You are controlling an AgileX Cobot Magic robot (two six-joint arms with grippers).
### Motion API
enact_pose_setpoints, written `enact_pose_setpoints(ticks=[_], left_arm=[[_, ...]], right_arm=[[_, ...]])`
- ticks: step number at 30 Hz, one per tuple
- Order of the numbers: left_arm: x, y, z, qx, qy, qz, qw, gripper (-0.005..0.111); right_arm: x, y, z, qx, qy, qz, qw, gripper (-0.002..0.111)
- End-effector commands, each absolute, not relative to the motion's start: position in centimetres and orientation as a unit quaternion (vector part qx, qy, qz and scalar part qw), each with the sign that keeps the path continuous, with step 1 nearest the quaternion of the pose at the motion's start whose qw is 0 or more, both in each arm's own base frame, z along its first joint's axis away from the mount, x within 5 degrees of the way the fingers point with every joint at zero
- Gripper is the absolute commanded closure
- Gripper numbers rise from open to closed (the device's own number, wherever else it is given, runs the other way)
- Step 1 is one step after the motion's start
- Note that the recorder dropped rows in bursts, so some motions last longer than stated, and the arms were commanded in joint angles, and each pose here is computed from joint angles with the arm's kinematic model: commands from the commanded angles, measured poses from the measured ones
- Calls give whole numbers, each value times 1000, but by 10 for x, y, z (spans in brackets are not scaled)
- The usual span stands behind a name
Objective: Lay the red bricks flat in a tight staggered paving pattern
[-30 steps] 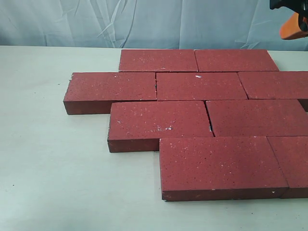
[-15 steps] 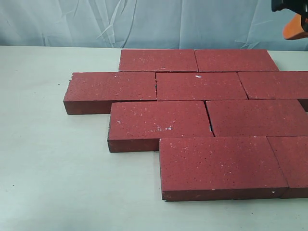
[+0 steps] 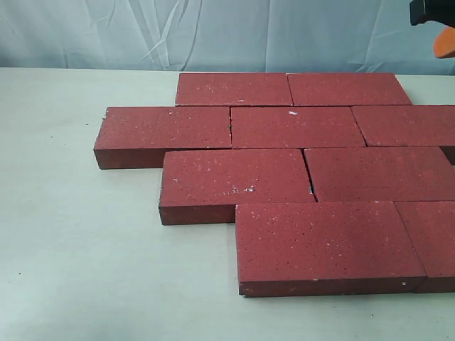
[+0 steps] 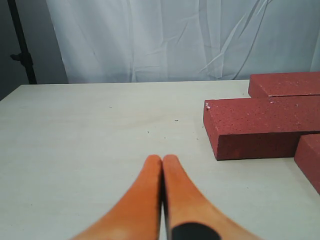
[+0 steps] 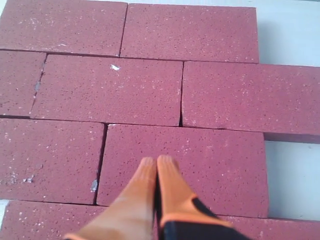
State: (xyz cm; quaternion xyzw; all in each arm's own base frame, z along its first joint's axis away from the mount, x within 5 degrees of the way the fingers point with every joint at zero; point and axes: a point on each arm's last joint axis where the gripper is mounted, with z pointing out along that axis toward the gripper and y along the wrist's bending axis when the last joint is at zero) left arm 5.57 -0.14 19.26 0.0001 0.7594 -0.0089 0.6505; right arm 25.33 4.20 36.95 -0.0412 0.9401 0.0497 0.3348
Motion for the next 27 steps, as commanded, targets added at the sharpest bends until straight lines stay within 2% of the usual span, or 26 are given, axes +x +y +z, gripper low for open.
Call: enact_pose_setpoints(ticks=[1, 11, 24, 27], left_arm=[[55, -1, 192, -2, 758, -7, 652, 107], [55, -1, 192, -2, 758, -7, 652, 107], [55, -1, 192, -2, 758, -7, 652, 107], [55, -1, 192, -2, 758, -7, 652, 107]], right_arm=[[253, 38, 370, -47, 938, 30, 341, 109], [245, 37, 378, -48, 933, 30, 356, 109], [192, 28, 420, -46, 896, 35, 440, 109], [179, 25, 418, -46, 891, 33, 450, 109]])
